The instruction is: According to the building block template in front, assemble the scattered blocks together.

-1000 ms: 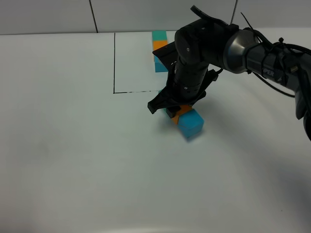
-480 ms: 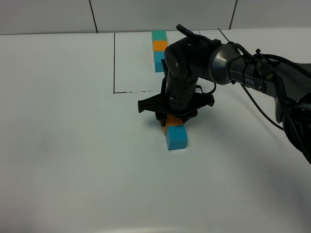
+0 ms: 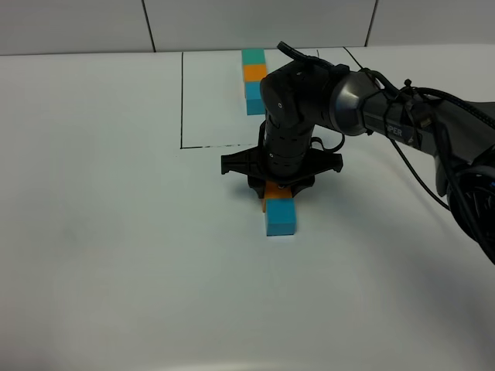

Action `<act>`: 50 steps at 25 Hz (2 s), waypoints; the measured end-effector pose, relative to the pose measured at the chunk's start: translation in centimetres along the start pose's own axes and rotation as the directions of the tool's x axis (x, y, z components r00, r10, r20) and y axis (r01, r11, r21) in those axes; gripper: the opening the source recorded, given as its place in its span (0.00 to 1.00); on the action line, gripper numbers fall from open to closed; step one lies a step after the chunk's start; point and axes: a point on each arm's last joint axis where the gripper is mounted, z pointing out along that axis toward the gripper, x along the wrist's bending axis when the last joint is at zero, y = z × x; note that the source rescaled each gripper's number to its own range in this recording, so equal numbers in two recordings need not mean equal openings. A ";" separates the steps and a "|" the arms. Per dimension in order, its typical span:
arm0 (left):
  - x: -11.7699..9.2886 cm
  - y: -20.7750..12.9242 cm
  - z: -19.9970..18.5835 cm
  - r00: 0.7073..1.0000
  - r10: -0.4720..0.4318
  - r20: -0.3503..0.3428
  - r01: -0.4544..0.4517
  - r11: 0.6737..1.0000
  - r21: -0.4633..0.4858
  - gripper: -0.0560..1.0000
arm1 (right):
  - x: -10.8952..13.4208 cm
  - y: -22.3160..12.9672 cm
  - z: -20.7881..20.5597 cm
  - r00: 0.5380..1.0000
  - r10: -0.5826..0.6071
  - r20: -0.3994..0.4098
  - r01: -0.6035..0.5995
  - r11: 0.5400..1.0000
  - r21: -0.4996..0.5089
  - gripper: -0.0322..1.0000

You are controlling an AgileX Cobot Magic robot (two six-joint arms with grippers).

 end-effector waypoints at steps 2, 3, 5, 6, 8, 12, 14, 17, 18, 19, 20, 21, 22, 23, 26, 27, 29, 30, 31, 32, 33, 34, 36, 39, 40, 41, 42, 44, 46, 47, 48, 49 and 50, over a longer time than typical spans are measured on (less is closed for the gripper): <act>0.0 0.0 0.0 1.000 0.000 0.000 0.000 1.000 0.000 0.78 | 0.0 0.0 0.1 1.000 0.000 0.004 0.000 1.000 0.003 0.06; 0.0 0.0 0.0 1.000 0.000 0.000 0.000 1.000 0.000 0.78 | 0.0 0.0 0.1 1.000 0.000 0.004 0.000 1.000 0.004 0.06; 0.0 0.0 0.0 1.000 0.000 0.000 0.000 1.000 0.000 0.78 | 0.0 0.0 0.1 1.000 -0.005 0.005 0.005 1.000 0.005 0.06; 0.0 0.0 0.0 1.000 0.000 0.000 0.000 1.000 0.000 0.78 | 0.0 0.0 0.1 1.000 -0.006 0.005 0.006 1.000 0.006 0.06; 0.0 0.0 0.0 1.000 0.001 0.000 -0.001 1.000 0.000 0.78 | 0.0 0.0 0.1 1.000 -0.016 0.006 0.016 1.000 0.006 0.06; 0.0 0.0 0.0 1.000 0.001 0.000 -0.001 1.000 0.000 0.78 | -0.2 -0.1 0.5 0.999 -0.043 0.025 0.042 0.999 0.017 0.29; 0.0 0.0 0.0 1.000 0.001 0.000 -0.001 1.000 0.000 0.78 | -0.3 -0.1 0.6 0.998 -0.052 0.035 0.051 0.998 0.020 0.50; 0.0 0.0 0.0 1.000 0.001 0.000 -0.001 1.000 0.000 0.78 | -0.3 -0.1 0.6 0.997 -0.068 0.038 0.067 0.998 0.018 0.80; 0.0 0.0 0.0 1.000 0.001 0.000 -0.001 1.000 0.000 0.78 | -0.3 0.0 0.6 0.996 -0.075 0.037 0.075 0.997 0.017 0.88; 0.0 0.0 0.0 1.000 0.001 0.000 -0.001 1.000 0.000 0.78 | -0.3 0.0 0.4 0.996 -0.077 0.035 0.077 0.997 0.014 0.93; 0.0 0.0 0.0 1.000 0.001 0.000 -0.001 1.000 0.000 0.78 | -0.2 0.0 0.2 0.997 -0.077 0.031 0.077 0.997 0.008 0.95; 0.0 0.0 0.0 1.000 0.001 0.000 -0.001 1.000 0.000 0.78 | -0.2 0.1 -0.1 0.996 -0.080 0.027 0.080 0.997 0.001 0.97; 0.0 0.0 0.0 1.000 0.001 0.000 -0.001 1.000 0.000 0.78 | -0.2 0.1 -0.5 0.996 -0.082 0.023 0.083 0.997 -0.007 0.98; 0.0 0.0 0.0 1.000 0.001 0.000 -0.001 1.000 0.000 0.78 | -0.1 0.2 -1.0 0.996 -0.089 0.017 0.089 0.996 -0.017 0.99; 0.0 0.0 0.0 1.000 0.001 0.000 -0.001 1.000 0.000 0.78 | 0.0 0.3 -2.6 0.992 -0.127 0.002 0.127 0.991 -0.043 0.99; 0.0 0.0 0.0 1.000 0.001 0.000 -0.001 1.000 0.000 0.78 | 0.0 0.3 -3.1 0.989 -0.145 -0.004 0.144 0.988 -0.052 0.99; 0.0 0.0 0.0 1.000 0.001 0.000 -0.001 1.000 0.000 0.78 | 0.0 0.4 -4.3 0.981 -0.193 -0.018 0.192 0.979 -0.068 0.99; 0.0 0.0 0.0 1.000 0.001 0.000 -0.001 1.000 0.000 0.78 | -0.1 0.5 -5.1 0.978 -0.206 -0.037 0.202 0.976 -0.078 0.99; 0.0 0.0 0.0 1.000 0.001 0.000 -0.001 1.000 0.000 0.78 | -0.1 0.6 -5.9 0.976 -0.211 -0.058 0.206 0.975 -0.089 0.99; 0.0 0.0 0.0 1.000 0.001 0.000 -0.001 1.000 0.000 0.78 | -0.5 0.8 -6.8 0.974 -0.215 -0.076 0.207 0.973 -0.102 0.99; 0.0 0.0 0.0 1.000 0.001 0.000 -0.001 1.000 0.000 0.78 | -0.9 1.1 -7.5 0.971 -0.221 -0.086 0.211 0.970 -0.118 0.99; 0.0 0.0 0.0 1.000 0.001 0.000 -0.001 1.000 0.000 0.78 | -1.4 1.5 -8.3 0.970 -0.224 -0.096 0.210 0.968 -0.139 0.99; 0.0 0.0 0.0 1.000 0.001 0.000 -0.001 1.000 0.000 0.78 | -2.4 2.2 -9.9 0.966 -0.237 -0.100 0.217 0.959 -0.182 0.99; 0.0 0.0 0.0 1.000 0.000 0.000 0.000 1.000 0.000 0.78 | -4.0 3.0 -12.6 0.964 -0.247 -0.103 0.214 0.942 -0.257 1.00; 0.0 0.0 0.0 1.000 0.000 0.000 0.000 1.000 0.000 0.78 | -4.5 3.2 -13.5 0.964 -0.247 -0.101 0.211 0.936 -0.282 1.00; 0.0 0.0 0.0 1.000 0.000 0.000 0.000 1.000 0.000 0.78 | -5.0 3.3 -14.6 0.964 -0.247 -0.100 0.206 0.928 -0.310 1.00; 0.0 0.0 0.0 1.000 0.000 0.000 0.000 1.000 0.000 0.78 | -5.3 3.3 -15.7 0.964 -0.246 -0.098 0.200 0.919 -0.339 1.00; 0.0 0.0 0.0 1.000 0.000 0.000 0.000 1.000 0.000 0.78 | -6.2 3.4 -17.5 0.966 -0.243 -0.088 0.192 0.903 -0.385 1.00; 0.0 0.0 0.0 1.000 0.000 0.000 0.000 1.000 0.000 0.78 | -7.2 3.1 -18.8 0.969 -0.237 -0.074 0.186 0.889 -0.418 1.00; 0.0 0.0 0.0 1.000 0.000 0.000 0.000 1.000 0.000 0.78 | -7.7 2.9 -19.2 0.970 -0.232 -0.069 0.181 0.884 -0.431 1.00; 0.0 0.0 0.0 1.000 0.000 0.000 0.000 1.000 0.000 0.78 | -8.4 2.6 -19.5 0.973 -0.221 -0.069 0.169 0.883 -0.438 1.00; 0.0 0.0 0.0 1.000 0.000 0.000 0.000 1.000 0.000 0.78 | -9.1 2.3 -19.7 0.975 -0.212 -0.068 0.160 0.880 -0.448 1.00; 0.0 0.0 0.0 1.000 0.000 0.000 0.000 1.000 0.000 0.78 | -9.9 2.0 -20.0 0.978 -0.199 -0.066 0.147 0.875 -0.462 1.00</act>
